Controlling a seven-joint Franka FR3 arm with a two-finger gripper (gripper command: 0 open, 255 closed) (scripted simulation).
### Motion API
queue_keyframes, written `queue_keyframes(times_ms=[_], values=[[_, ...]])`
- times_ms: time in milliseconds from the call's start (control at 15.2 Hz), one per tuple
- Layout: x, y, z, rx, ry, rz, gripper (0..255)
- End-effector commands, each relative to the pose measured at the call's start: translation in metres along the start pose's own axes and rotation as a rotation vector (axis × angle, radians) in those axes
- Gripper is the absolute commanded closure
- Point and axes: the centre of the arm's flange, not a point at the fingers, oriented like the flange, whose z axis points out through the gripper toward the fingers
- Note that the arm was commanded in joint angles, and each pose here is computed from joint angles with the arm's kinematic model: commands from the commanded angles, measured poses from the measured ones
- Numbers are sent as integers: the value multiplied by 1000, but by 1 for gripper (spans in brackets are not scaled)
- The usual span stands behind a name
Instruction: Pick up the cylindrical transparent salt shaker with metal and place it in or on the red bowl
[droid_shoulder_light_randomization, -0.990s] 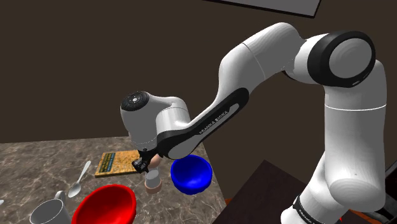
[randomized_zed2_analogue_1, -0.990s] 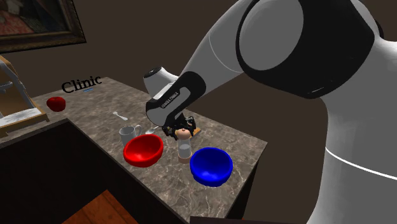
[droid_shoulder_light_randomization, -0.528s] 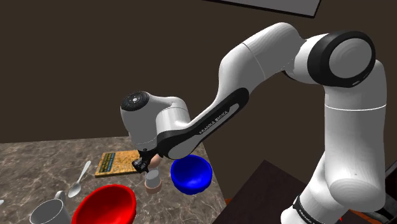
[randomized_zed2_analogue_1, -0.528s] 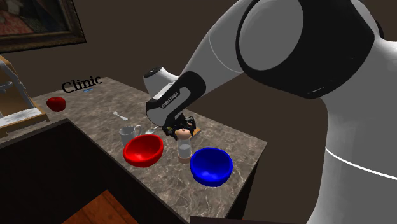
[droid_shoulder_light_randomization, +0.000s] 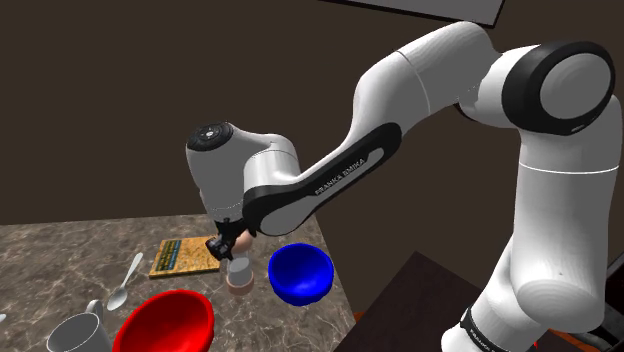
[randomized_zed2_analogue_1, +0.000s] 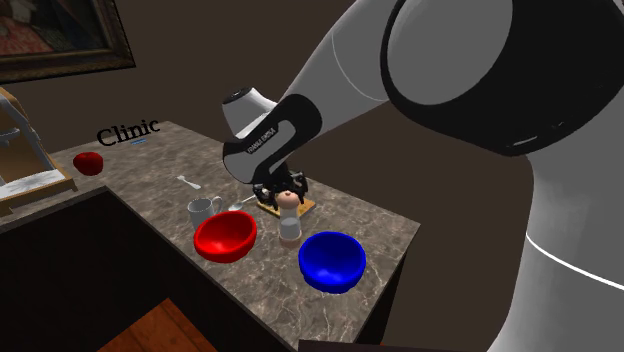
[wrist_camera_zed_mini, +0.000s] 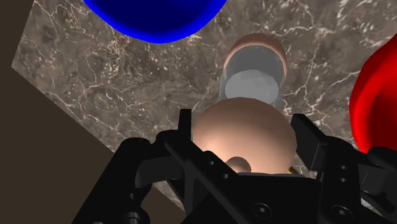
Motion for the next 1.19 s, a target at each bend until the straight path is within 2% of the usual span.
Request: queue_keyframes(times_ms=[0, 1122], values=[[1, 2, -10, 0, 0, 0, 255], [14, 26, -96, 0, 0, 0, 255]])
